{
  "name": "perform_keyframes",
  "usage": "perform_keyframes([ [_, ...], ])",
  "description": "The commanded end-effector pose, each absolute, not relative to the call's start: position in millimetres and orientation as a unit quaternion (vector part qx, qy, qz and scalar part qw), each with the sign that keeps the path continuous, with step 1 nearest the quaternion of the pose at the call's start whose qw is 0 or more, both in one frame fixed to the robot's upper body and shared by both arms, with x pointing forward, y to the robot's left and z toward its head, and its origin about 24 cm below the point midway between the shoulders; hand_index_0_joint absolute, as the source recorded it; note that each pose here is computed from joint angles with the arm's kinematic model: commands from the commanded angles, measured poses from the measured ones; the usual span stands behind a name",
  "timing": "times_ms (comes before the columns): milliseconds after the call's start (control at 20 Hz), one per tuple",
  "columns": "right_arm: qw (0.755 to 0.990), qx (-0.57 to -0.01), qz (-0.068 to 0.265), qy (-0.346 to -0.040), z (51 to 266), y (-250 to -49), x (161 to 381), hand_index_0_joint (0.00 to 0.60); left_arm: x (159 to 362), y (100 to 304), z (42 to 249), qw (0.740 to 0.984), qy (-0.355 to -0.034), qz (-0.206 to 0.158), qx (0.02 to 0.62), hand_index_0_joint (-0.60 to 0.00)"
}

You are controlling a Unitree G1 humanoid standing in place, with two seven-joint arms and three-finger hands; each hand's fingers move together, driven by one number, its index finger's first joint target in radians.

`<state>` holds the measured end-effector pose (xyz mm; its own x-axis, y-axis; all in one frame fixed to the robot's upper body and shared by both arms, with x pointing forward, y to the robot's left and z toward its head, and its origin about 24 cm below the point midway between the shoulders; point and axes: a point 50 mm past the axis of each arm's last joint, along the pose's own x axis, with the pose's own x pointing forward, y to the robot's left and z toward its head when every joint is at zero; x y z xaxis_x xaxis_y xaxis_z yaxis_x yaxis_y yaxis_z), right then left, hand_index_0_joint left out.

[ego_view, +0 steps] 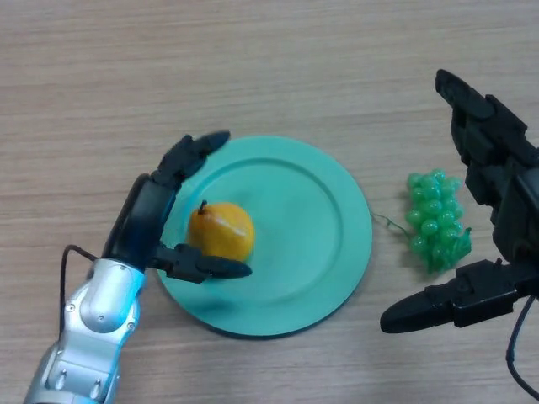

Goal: Pick up the yellow pear and place it on the plate

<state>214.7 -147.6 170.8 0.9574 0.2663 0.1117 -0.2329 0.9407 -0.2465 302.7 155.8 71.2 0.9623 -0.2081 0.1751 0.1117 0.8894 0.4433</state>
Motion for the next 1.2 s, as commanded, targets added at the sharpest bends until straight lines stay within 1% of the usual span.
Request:
perform_keyframes([
  [50,0.965,-0.121,0.144,-0.184,199,-140,207,0.0,294,169,120,0.941,-0.21,-0.059,0.259,0.0],
  [150,0.965,-0.111,0.155,-0.177,199,-137,207,0.0,276,172,141,0.938,-0.225,-0.058,0.256,0.0],
  [200,0.965,-0.108,0.16,-0.178,201,-136,208,0.0,264,173,152,0.948,-0.215,-0.073,0.222,0.0],
  [250,0.964,-0.105,0.165,-0.18,203,-136,208,0.0,253,176,164,0.954,-0.214,-0.079,0.196,0.0],
  [300,0.964,-0.102,0.168,-0.181,203,-137,207,0.0,244,181,173,0.958,-0.215,-0.078,0.175,0.0],
  [350,0.963,-0.097,0.17,-0.183,203,-136,207,0.0,237,188,182,0.96,-0.221,-0.067,0.159,0.0],
  [400,0.963,-0.097,0.173,-0.185,203,-136,207,0.0,231,193,186,0.961,-0.225,-0.065,0.144,0.0],
  [450,0.961,-0.099,0.175,-0.19,203,-137,206,0.0,226,202,189,0.965,-0.224,-0.051,0.127,0.0],
  [500,0.961,-0.099,0.174,-0.192,203,-138,206,0.0,223,209,189,0.968,-0.221,-0.04,0.113,0.0],
  [550,0.96,-0.098,0.173,-0.197,203,-141,204,0.0,219,221,191,0.973,-0.219,-0.008,0.072,0.0],
  [600,0.96,-0.097,0.171,-0.2,204,-142,204,0.0,218,227,194,0.976,-0.214,0.004,0.05,0.0],
  [650,0.959,-0.096,0.167,-0.206,204,-143,203,0.0,216,233,197,0.979,-0.202,0.009,0.027,0.0],
  [750,0.958,-0.094,0.172,-0.209,204,-143,200,0.0,212,231,203,0.981,-0.194,0.005,0.027,0.0],
  [850,0.956,-0.104,0.166,-0.22,206,-144,199,0.0,209,223,207,0.977,-0.212,0.001,0.025,0.0],
  [950,0.956,-0.108,0.164,-0.218,204,-147,197,0.0,207,219,210,0.975,-0.22,0.001,0.034,0.0],
  [1050,0.957,-0.106,0.164,-0.217,205,-147,193,0.0,208,215,210,0.975,-0.22,0.005,0.04,0.0],
  [1100,0.955,-0.106,0.168,-0.22,206,-147,191,0.0,209,213,210,0.974,-0.221,0.008,0.051,0.0],
  [1150,0.954,-0.102,0.166,-0.229,209,-149,190,0.0,210,211,210,0.973,-0.22,0.005,0.064,0.0],
  [1200,0.953,-0.106,0.163,-0.231,209,-150,190,0.0,210,210,210,0.974,-0.218,0.004,0.067,0.0],
])
